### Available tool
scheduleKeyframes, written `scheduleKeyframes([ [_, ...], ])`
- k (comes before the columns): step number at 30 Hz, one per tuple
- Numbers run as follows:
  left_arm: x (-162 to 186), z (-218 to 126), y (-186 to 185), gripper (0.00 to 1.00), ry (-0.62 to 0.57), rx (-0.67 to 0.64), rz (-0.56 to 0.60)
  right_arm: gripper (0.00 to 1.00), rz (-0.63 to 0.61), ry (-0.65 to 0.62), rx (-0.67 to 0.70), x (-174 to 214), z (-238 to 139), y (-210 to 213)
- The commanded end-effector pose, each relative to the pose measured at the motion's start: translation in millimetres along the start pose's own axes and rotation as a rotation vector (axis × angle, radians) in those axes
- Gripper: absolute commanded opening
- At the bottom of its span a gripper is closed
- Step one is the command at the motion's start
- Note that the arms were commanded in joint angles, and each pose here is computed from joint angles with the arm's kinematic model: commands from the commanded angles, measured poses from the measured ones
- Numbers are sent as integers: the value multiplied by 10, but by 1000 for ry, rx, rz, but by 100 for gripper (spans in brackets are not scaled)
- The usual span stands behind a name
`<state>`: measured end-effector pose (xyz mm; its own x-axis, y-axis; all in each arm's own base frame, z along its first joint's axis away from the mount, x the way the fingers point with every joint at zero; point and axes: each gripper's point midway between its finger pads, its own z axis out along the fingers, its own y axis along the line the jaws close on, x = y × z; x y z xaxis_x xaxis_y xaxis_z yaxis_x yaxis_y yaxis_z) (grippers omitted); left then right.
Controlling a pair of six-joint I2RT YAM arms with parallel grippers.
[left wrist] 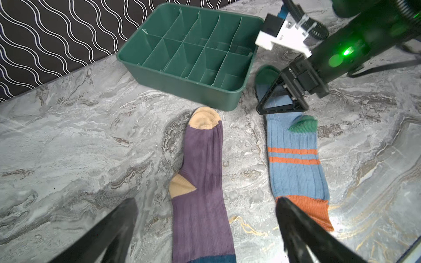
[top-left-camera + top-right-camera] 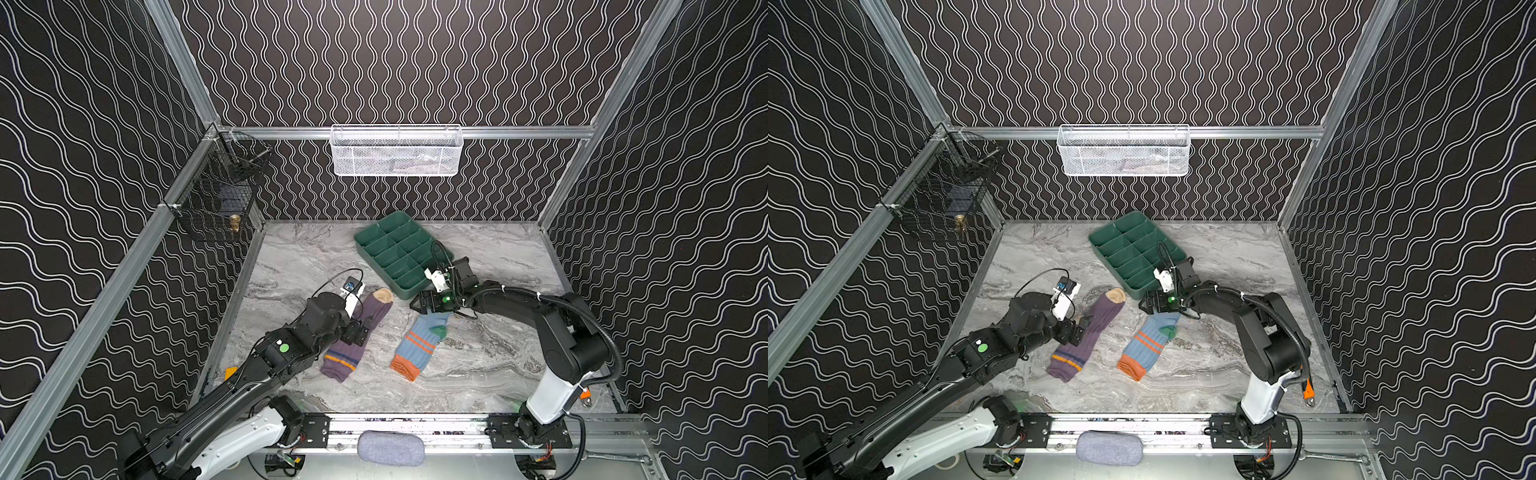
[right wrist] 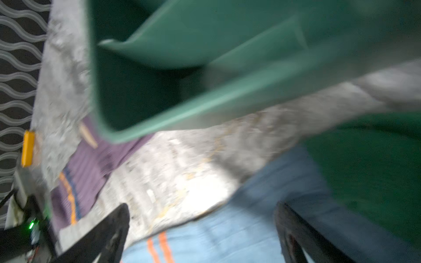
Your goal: Roll the socks
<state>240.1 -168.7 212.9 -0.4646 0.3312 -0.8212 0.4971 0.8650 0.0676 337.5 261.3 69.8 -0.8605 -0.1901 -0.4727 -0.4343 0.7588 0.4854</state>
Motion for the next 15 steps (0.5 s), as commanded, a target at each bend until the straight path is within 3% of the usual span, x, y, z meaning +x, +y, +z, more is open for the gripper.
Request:
scheduleKeyframes([
  [1, -105, -52, -29, 99, -54, 24, -20, 100, -99, -27, -34, -67, -303, 291],
  [5, -178, -133, -122, 99, -70, 86, -16, 100, -97, -130, -10, -171, -776, 530],
  [7, -177, -157, -61, 99, -46, 52, -33, 99, -84, -130, -11, -79, -885, 642],
  [11, -135, -250, 209, 99, -12, -94, -111, 99, -101, -45, -32, 360, -799, 949],
  [15, -124, -340, 322, 99, -33, -148, -157, 98, -107, 59, -105, 812, -604, 1232],
])
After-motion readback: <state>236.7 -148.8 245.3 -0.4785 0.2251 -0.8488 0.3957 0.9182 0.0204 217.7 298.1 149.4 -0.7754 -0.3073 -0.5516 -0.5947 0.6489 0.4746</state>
